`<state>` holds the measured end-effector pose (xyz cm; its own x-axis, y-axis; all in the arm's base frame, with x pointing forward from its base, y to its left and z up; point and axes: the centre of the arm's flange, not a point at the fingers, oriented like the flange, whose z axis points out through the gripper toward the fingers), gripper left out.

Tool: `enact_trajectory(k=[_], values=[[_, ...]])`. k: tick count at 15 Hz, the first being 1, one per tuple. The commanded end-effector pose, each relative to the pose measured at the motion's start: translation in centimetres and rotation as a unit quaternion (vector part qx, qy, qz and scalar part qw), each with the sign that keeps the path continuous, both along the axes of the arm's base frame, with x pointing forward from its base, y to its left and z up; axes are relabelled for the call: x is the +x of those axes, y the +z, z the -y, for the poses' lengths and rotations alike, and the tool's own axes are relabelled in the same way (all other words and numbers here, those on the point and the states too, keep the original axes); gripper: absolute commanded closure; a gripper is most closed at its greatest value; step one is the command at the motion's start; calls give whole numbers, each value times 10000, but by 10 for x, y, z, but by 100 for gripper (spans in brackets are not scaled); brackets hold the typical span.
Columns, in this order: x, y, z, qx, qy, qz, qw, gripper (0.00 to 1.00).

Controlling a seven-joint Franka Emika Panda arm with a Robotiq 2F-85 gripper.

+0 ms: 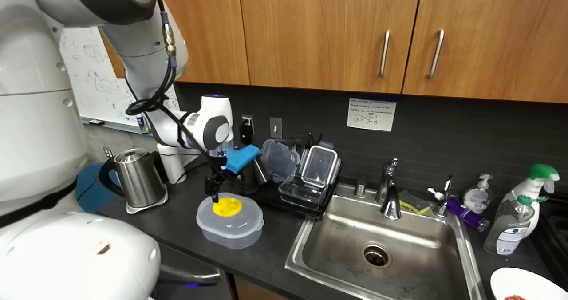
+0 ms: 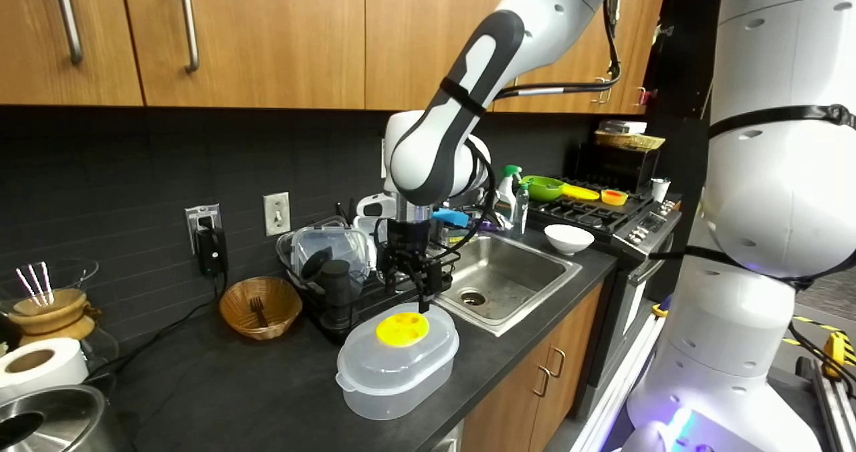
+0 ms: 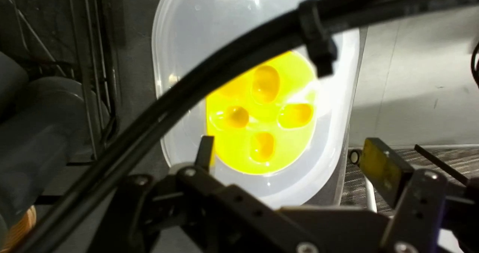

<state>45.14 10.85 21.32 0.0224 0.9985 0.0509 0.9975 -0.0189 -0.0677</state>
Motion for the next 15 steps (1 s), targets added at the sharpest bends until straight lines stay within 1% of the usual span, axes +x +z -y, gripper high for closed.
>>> enact_trajectory(k=[1,15], values=[[1,-4,0,125,-49,59,9999,0],[-7,-16,1,269,-222,105,9993,0]])
